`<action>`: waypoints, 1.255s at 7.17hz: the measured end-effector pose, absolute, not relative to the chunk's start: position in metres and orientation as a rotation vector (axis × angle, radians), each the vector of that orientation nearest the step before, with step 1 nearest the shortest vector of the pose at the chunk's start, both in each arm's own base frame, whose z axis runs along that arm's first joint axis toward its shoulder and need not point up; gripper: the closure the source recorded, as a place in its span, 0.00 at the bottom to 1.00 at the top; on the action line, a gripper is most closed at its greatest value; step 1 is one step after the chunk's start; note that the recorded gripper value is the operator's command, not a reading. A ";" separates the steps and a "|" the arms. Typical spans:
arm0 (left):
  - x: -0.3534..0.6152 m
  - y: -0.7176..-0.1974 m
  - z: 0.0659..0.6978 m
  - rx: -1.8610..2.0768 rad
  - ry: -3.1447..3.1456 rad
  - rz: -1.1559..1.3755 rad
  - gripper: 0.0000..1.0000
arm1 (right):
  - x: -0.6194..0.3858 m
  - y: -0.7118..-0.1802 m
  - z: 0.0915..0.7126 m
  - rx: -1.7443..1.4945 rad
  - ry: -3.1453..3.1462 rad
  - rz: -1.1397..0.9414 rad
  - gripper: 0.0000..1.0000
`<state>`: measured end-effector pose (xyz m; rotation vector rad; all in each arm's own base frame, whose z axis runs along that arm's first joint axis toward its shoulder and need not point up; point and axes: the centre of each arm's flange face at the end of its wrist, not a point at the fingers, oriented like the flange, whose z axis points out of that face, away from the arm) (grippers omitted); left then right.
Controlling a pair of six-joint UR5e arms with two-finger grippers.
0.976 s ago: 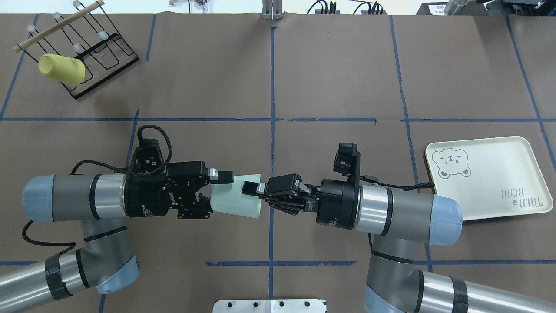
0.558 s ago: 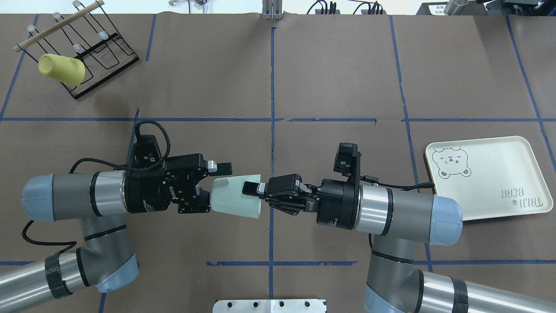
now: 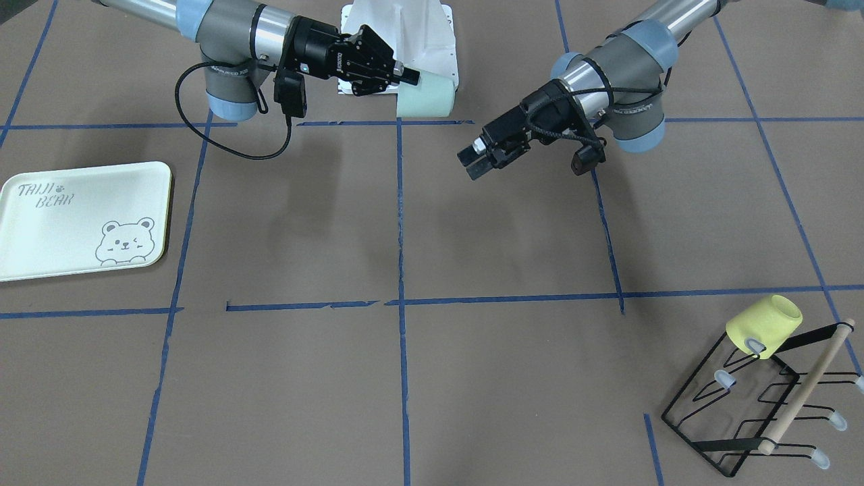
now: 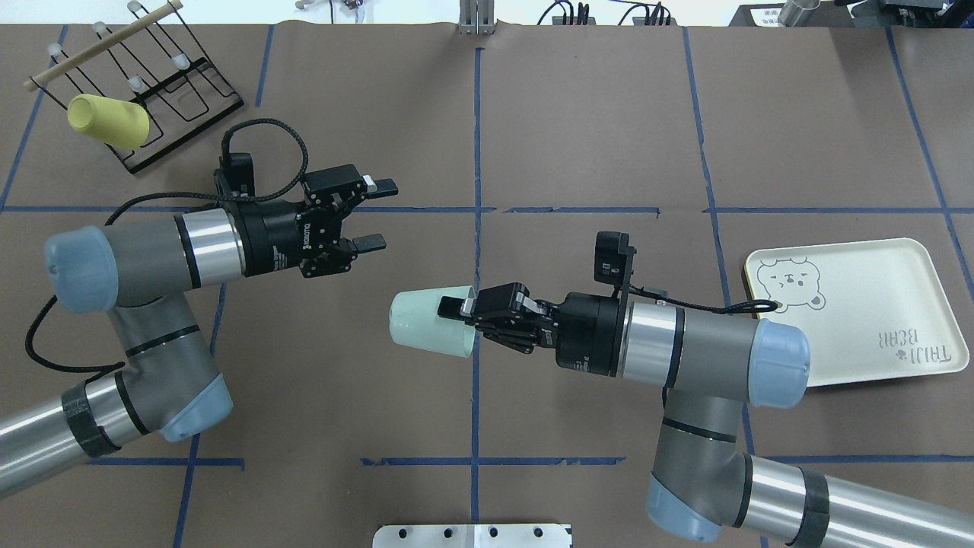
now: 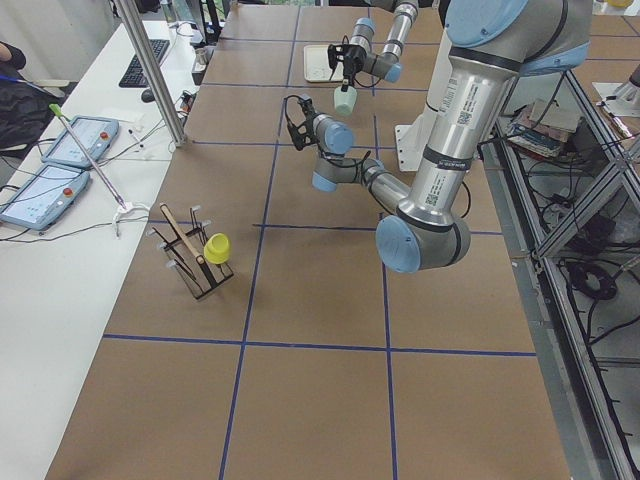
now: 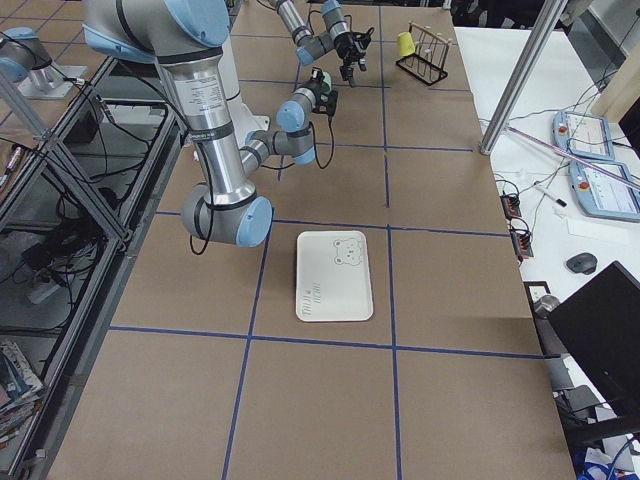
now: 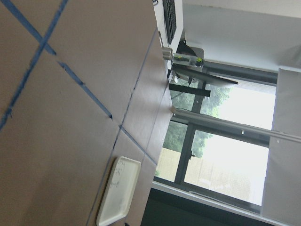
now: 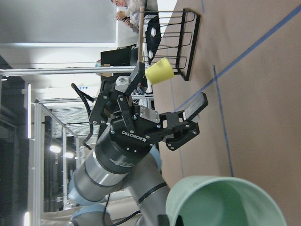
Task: Left arm grabs green cup and hands to right arm on tray
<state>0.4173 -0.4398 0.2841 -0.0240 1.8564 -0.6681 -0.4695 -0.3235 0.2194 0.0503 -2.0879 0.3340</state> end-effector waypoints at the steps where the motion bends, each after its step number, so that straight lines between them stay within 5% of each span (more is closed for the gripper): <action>1: 0.416 -0.462 0.293 0.035 1.702 -0.657 0.00 | -0.467 -0.344 0.223 0.075 -1.994 0.328 1.00; 5: 0.359 -0.529 0.328 0.128 1.152 -0.428 0.00 | -0.439 -0.409 0.215 0.139 -1.456 0.218 1.00; 9: 0.281 -0.498 0.336 0.190 0.791 -0.042 0.00 | -0.373 -0.414 0.214 0.209 -0.942 -0.020 1.00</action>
